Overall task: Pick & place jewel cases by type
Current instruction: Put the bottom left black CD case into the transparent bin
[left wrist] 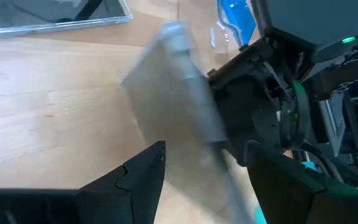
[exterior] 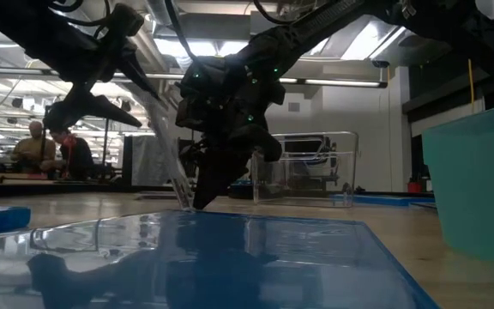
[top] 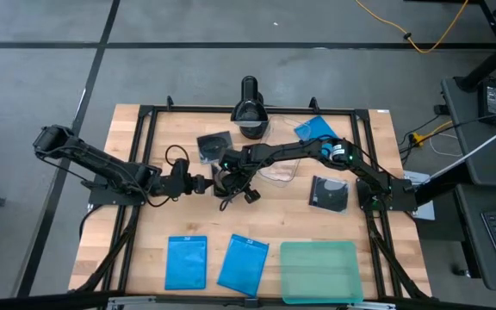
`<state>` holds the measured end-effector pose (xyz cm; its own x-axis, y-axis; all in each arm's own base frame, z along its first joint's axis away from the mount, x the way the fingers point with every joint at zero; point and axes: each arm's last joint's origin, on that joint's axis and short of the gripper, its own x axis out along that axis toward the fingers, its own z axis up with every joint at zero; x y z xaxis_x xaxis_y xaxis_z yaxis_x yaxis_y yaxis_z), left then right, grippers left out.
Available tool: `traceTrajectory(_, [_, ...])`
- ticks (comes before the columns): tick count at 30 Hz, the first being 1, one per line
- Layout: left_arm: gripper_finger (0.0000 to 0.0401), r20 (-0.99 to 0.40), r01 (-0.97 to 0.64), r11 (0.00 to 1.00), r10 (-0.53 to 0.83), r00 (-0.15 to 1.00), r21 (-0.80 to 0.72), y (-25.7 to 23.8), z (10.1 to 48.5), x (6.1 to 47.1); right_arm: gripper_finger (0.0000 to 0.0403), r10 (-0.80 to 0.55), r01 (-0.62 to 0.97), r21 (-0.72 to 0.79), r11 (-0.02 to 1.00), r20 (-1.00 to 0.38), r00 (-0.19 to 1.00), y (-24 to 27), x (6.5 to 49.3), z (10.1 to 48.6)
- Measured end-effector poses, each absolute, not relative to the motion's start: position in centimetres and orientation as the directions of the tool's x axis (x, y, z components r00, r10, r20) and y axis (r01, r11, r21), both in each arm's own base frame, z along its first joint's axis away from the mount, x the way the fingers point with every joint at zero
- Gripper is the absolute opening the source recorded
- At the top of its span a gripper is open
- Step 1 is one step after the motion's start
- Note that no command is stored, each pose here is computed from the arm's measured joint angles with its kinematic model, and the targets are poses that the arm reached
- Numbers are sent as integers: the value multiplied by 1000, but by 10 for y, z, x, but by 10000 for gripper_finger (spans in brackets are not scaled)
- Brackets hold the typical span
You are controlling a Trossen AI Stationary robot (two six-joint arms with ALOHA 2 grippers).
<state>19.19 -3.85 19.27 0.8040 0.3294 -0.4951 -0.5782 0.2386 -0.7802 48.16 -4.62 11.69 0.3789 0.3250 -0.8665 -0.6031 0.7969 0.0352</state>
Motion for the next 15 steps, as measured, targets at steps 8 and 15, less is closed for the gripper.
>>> traceTrajectory(8, [212, -467, -557, 241, 344, 815, -795, -39, 195, 194, 6, 325, -602, 35, 798, -866, 380, -46, 482, 117])
traceTrajectory(15, [212, -536, -602, 218, 294, 791, -768, -36, 182, 201, 6, 324, -599, 36, 800, -867, 380, -47, 482, 117])
